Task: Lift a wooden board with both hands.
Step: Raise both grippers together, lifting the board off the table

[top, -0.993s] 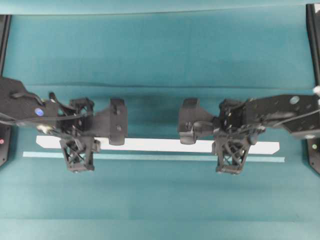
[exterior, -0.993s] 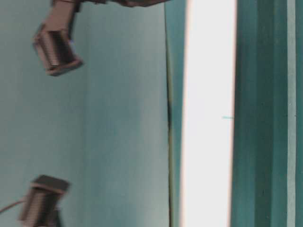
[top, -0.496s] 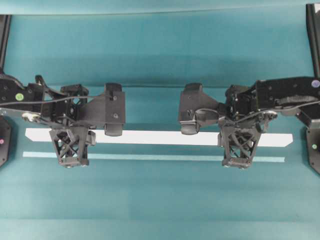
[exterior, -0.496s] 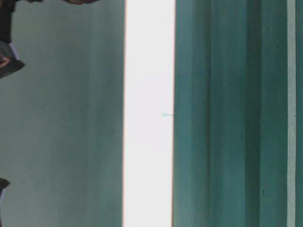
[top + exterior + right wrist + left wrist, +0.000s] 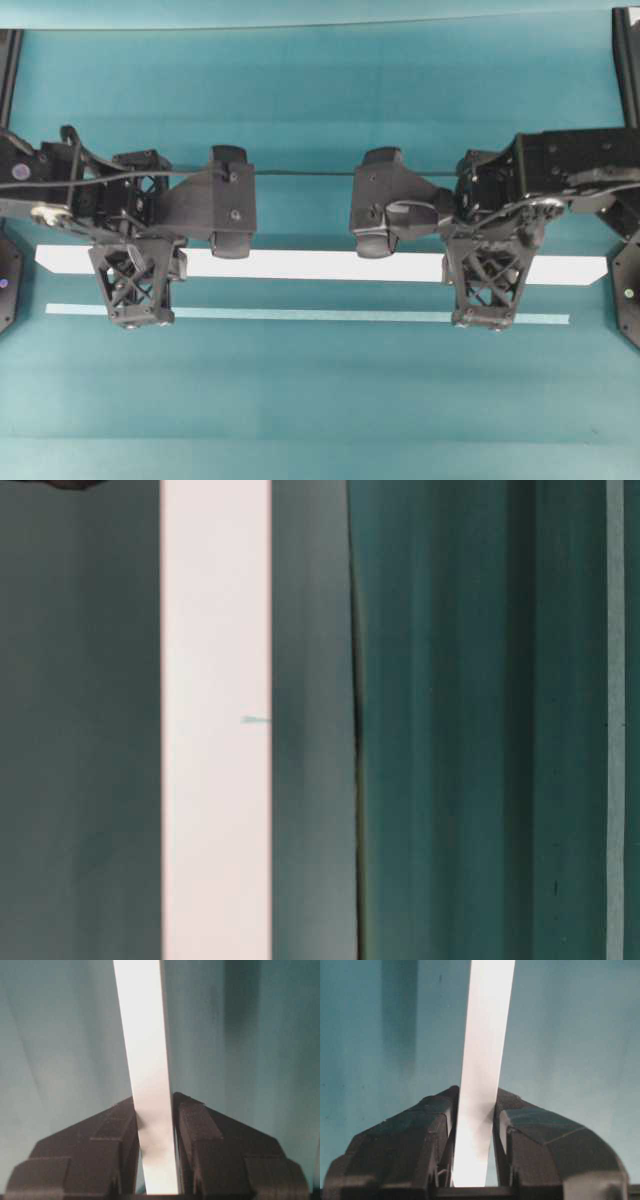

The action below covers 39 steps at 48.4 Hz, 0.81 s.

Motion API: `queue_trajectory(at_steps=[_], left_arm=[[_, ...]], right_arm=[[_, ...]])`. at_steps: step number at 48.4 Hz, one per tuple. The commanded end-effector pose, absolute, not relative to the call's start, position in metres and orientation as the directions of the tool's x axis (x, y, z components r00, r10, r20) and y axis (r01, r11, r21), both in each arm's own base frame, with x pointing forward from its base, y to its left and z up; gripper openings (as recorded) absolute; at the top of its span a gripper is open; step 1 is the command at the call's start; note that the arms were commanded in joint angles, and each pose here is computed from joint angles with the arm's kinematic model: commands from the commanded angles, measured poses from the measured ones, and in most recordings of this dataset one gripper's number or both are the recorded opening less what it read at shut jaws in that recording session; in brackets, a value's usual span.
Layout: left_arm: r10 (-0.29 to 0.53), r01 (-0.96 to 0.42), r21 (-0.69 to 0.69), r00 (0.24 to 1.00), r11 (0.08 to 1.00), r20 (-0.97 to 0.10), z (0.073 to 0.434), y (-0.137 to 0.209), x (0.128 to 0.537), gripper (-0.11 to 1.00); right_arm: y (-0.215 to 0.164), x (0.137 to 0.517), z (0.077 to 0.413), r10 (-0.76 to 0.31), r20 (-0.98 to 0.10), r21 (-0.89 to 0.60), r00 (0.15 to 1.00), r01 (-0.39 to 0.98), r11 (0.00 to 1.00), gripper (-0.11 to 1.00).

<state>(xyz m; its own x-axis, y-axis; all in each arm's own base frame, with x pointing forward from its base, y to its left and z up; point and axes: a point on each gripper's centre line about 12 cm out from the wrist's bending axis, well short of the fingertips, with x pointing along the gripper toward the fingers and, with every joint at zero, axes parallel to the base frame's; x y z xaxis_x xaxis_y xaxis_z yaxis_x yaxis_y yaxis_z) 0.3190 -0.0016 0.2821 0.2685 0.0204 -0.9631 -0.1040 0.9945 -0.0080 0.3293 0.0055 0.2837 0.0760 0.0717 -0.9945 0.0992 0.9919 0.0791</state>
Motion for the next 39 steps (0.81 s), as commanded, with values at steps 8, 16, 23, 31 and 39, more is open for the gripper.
queue_trajectory(at_steps=[8,16,23,31,39], left_arm=[[0.023,-0.116,-0.017,0.331,0.993,-0.943,0.328,0.0,0.32,0.18],[0.024,-0.124,-0.018,0.331,0.992,-0.943,0.352,0.001,0.319,0.18],[0.027,-0.133,-0.019,0.331,0.991,-0.943,0.371,0.003,0.317,0.18],[0.027,-0.138,-0.021,0.337,0.99,-0.941,0.384,0.003,0.314,0.18],[0.028,-0.174,-0.036,0.354,0.984,-0.935,0.396,0.004,0.314,0.18]], right_arm=[[0.005,0.329,0.322,0.074,-0.992,0.085,0.102,0.113,0.99,0.21],[0.006,0.33,0.342,0.074,-0.991,0.086,0.111,0.106,0.991,0.21],[0.006,0.33,0.356,0.074,-0.99,0.087,0.12,0.104,0.991,0.21],[0.005,0.331,0.372,0.073,-0.986,0.09,0.152,0.106,0.99,0.21],[0.005,0.331,0.394,0.069,-0.979,0.093,0.192,0.119,0.989,0.21]])
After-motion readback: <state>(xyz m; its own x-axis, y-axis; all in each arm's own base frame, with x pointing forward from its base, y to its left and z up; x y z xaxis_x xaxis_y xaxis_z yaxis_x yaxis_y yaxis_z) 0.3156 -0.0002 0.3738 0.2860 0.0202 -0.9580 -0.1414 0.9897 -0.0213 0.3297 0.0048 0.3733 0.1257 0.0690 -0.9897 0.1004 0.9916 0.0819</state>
